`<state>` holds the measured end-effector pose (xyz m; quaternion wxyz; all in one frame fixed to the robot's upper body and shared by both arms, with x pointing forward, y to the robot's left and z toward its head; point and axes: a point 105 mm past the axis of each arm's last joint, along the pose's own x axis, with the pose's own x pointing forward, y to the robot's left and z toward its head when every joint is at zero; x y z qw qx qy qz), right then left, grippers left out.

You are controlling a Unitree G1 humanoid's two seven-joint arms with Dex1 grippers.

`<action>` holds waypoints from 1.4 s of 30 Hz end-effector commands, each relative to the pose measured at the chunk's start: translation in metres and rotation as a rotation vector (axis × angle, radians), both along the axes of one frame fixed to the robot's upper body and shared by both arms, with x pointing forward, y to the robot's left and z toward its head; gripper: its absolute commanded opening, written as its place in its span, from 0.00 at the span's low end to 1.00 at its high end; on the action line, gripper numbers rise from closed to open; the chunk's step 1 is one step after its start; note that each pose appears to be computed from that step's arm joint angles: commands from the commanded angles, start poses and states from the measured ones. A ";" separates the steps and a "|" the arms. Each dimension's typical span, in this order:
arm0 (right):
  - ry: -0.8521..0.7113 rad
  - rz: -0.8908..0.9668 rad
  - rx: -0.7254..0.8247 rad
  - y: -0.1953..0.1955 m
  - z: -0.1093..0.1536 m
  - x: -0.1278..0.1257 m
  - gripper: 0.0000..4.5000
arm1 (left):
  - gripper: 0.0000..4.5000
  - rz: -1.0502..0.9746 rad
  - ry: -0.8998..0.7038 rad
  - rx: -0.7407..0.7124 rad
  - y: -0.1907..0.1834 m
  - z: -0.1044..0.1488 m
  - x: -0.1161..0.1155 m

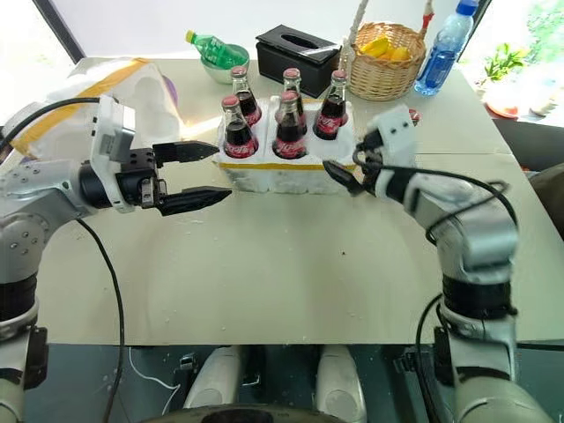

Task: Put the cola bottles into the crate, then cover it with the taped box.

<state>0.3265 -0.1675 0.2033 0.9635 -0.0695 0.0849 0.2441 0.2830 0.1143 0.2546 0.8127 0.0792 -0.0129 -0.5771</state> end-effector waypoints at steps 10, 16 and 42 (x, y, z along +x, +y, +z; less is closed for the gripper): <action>-0.079 -0.416 0.111 -0.065 -0.007 0.016 0.98 | 1.00 -0.101 -0.087 -0.015 -0.026 0.015 0.009; -0.079 -0.389 0.143 -0.055 -0.016 0.055 0.98 | 1.00 -0.087 -0.093 -0.010 -0.023 0.018 0.009; -0.350 0.099 0.223 0.036 0.105 0.056 0.62 | 1.00 0.065 -0.092 -0.008 0.002 0.014 0.006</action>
